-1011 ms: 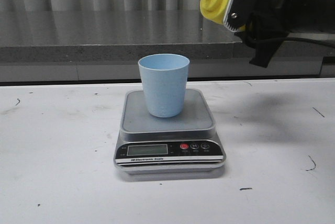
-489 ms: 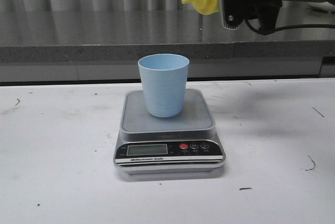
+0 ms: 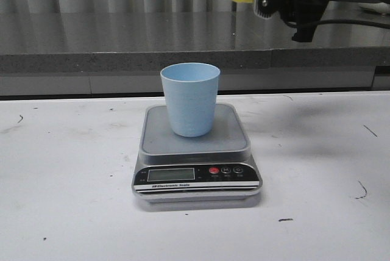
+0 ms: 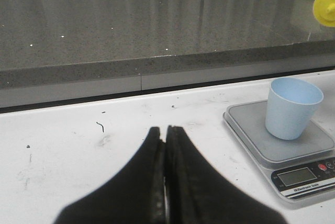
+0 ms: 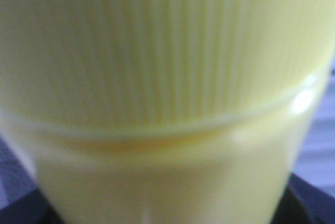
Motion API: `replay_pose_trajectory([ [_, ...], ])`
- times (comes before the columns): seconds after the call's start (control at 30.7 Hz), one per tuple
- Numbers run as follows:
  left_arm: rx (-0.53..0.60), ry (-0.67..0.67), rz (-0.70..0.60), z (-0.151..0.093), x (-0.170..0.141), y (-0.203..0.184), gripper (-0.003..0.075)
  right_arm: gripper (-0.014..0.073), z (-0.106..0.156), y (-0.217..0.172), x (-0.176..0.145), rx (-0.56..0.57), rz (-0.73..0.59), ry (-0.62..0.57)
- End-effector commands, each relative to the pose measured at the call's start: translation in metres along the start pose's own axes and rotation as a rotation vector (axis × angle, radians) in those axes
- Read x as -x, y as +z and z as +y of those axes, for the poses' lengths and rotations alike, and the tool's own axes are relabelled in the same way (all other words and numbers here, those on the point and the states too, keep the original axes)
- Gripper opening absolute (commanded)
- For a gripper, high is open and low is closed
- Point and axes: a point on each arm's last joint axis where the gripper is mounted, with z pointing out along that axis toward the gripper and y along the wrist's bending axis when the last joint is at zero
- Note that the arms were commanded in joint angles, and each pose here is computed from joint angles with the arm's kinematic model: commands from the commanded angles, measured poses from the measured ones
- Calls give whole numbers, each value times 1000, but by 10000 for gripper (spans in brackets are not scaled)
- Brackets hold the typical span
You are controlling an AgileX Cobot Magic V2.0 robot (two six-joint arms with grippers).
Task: Pour seasoning into cup on scale with both arms
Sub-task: 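Lift the yellow bottle and tilt its nozzle down toward the cup, then tilt the yellow bottle back upright with the right gripper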
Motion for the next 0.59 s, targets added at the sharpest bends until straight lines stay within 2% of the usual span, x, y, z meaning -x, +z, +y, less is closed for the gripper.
replay_pose_trajectory([
  [0.0, -1, -20, -99, 0, 16, -2, -20, 66, -39, -3, 4, -191, 15, 349],
  [0.1, -1, -20, -99, 0, 16, -2, -20, 66, -32, -3, 2, -144, 57, 600],
  [0.2, -1, -20, -99, 0, 16, -2, -20, 66, -24, -2, 1, -75, 96, 798],
  [0.33, -1, -20, -99, 0, 16, -2, -20, 66, -15, -3, 5, 11, 125, 1013],
  [0.42, -1, -20, -99, 0, 16, -2, -20, 66, -11, -3, 9, 37, 138, 1190],
  [0.55, -1, -20, -99, 0, 16, -2, -20, 66, -10, -4, 12, 37, 140, 1366],
])
